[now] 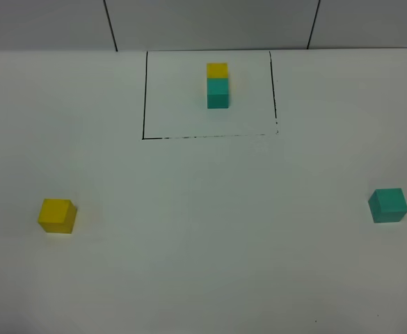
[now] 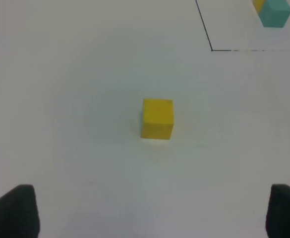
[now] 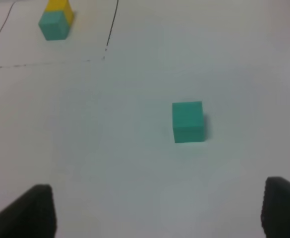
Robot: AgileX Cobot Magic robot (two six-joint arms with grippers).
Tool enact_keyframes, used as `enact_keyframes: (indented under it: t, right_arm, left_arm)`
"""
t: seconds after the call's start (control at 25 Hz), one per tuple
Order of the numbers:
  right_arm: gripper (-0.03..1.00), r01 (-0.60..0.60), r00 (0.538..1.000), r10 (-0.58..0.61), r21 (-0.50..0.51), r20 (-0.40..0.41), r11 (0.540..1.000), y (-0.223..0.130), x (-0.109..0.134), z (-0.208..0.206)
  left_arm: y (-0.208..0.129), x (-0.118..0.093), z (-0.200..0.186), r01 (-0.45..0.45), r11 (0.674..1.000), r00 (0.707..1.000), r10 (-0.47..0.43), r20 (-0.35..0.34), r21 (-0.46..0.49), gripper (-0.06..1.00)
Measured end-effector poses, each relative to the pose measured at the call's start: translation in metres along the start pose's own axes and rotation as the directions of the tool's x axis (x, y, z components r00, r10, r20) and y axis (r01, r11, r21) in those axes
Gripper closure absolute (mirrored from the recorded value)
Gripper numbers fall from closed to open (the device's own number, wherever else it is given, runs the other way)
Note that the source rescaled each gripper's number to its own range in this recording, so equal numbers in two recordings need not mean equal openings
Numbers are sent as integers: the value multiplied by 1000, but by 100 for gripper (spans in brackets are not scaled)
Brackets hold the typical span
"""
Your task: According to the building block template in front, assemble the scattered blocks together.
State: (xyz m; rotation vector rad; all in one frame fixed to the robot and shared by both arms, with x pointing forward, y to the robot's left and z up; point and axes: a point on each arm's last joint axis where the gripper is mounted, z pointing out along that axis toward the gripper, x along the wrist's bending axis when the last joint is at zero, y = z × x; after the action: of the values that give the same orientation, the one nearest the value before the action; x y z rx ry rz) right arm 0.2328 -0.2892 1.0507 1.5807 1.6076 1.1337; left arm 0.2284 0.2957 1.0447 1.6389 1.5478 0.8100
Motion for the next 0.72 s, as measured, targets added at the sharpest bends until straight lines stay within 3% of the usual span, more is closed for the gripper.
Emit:
enact_keyframes:
  t: [0.72]
  right_arm:
    - [27,1,1000,-1,0,0,1000,0,0,0]
  left_arm:
    - [0,0,0,0,1000,1000,0,0,0,4]
